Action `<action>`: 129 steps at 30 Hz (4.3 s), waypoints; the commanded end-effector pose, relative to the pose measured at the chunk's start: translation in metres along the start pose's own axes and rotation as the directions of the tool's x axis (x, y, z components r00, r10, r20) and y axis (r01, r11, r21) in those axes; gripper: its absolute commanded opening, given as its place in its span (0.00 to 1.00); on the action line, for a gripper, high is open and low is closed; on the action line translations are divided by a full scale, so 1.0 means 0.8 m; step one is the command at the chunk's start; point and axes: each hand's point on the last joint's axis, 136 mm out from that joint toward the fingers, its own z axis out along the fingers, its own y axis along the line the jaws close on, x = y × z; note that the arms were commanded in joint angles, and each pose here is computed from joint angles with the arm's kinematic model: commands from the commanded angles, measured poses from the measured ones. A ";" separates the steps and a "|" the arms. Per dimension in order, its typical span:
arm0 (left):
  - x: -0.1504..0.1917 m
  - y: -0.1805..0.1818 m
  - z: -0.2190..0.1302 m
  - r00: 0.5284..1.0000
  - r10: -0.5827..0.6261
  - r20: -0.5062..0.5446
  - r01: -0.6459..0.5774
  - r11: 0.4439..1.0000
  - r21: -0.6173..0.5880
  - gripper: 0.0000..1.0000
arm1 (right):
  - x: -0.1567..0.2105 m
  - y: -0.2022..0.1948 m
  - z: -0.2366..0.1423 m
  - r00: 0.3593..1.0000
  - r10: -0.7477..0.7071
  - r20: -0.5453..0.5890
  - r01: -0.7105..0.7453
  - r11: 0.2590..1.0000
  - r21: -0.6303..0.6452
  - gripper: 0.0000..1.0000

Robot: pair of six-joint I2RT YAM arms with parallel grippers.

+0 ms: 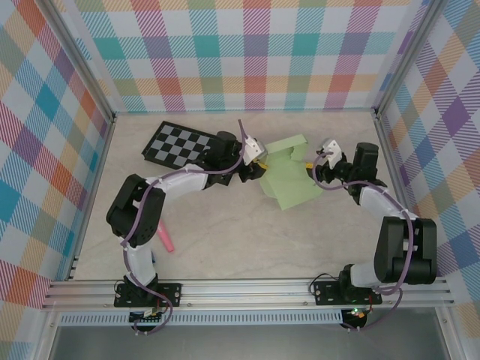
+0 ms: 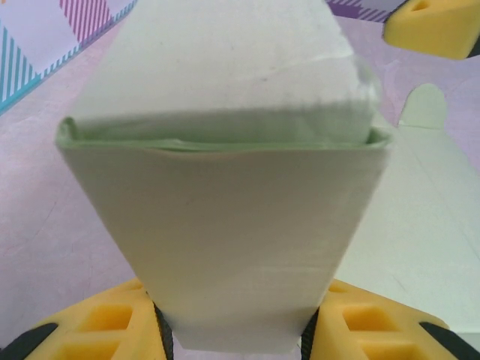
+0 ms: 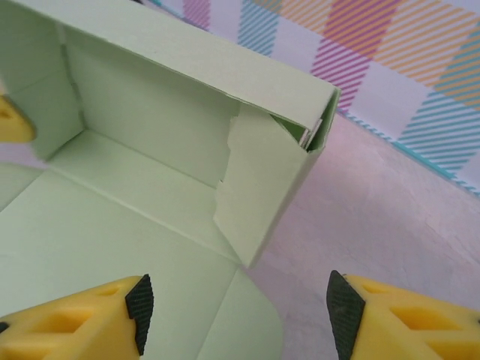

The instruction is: Fold the paper box

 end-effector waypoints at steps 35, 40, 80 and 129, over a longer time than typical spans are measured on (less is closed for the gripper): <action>-0.054 -0.055 -0.039 0.968 0.205 0.146 -0.239 0.931 0.276 0.32 | -0.033 0.004 -0.006 0.999 -0.035 0.027 0.039 0.988 -0.148 0.46; -0.053 -0.055 -0.036 0.969 0.200 0.145 -0.234 0.932 0.277 0.32 | -0.038 0.017 -0.007 0.995 -0.037 0.089 0.052 0.983 -0.176 0.43; -0.040 -0.048 -0.046 0.949 0.286 0.130 -0.313 0.897 0.311 0.34 | -0.021 0.092 -0.007 0.987 -0.134 0.089 0.159 0.893 -0.421 0.32; 0.004 -0.012 0.078 0.992 -0.022 -0.127 0.061 0.948 0.311 0.69 | 0.121 0.048 0.100 0.880 -0.378 -0.286 0.312 0.916 -0.252 0.47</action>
